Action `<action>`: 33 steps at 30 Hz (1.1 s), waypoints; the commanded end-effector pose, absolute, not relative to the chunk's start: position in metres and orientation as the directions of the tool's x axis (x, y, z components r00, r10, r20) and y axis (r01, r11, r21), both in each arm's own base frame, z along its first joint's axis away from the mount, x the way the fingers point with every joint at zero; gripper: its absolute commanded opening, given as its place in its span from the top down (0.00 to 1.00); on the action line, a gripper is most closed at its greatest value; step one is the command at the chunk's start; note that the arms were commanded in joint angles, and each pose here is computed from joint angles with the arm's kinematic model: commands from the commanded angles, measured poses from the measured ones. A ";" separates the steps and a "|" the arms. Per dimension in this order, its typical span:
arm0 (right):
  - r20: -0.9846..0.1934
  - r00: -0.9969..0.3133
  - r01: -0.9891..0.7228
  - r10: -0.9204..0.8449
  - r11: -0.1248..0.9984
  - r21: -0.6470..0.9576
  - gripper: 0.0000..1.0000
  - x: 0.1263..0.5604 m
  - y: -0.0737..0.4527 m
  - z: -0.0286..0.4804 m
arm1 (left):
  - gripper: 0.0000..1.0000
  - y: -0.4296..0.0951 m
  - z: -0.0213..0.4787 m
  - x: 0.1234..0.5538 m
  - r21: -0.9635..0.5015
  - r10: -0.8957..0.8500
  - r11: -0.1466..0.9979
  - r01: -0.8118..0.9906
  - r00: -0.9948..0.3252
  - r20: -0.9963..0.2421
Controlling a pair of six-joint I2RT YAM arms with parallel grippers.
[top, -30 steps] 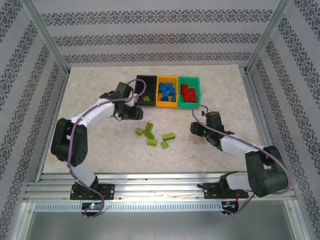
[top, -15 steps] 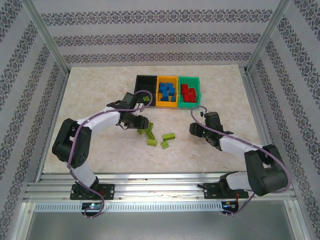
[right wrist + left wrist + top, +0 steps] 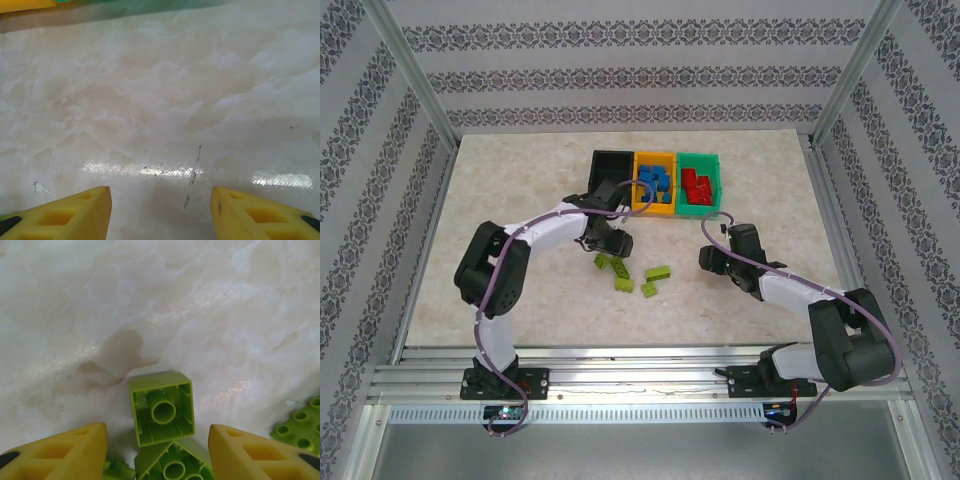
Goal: Sort the legos into containers by color
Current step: Pick up the lego from the center of the table.
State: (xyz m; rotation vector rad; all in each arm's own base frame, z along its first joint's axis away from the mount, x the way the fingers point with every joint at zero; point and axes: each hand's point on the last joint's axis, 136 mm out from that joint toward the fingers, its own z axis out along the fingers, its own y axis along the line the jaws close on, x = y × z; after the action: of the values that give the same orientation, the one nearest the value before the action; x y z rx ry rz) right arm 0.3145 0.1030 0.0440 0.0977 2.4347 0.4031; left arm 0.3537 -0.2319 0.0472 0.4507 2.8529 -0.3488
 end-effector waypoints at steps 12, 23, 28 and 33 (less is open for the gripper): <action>-0.624 -0.768 -0.048 0.147 0.957 0.285 0.44 0.320 0.105 0.050 | 0.54 -0.235 0.015 0.338 -0.078 0.386 0.916 0.393 -0.918 -0.092; -0.624 -0.767 -0.047 0.147 0.958 0.284 0.43 0.321 0.105 0.050 | 0.76 -0.241 0.033 0.342 -0.113 0.366 0.914 0.389 -0.913 -0.180; -0.626 -0.766 -0.047 0.147 0.958 0.283 0.43 0.321 0.105 0.050 | 0.77 -0.247 0.050 0.352 -0.131 0.339 0.917 0.377 -0.909 -0.243; -0.629 -0.764 -0.049 0.147 0.958 0.284 0.43 0.321 0.105 0.051 | 0.78 -0.251 0.070 0.371 -0.144 0.313 0.919 0.368 -0.900 -0.303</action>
State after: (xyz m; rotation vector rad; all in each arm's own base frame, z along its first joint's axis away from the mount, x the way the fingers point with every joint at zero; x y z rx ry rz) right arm 0.3150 0.1026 0.0440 0.0966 2.4329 0.3867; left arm 0.3529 -0.2413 0.0397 0.5397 2.8955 -0.2340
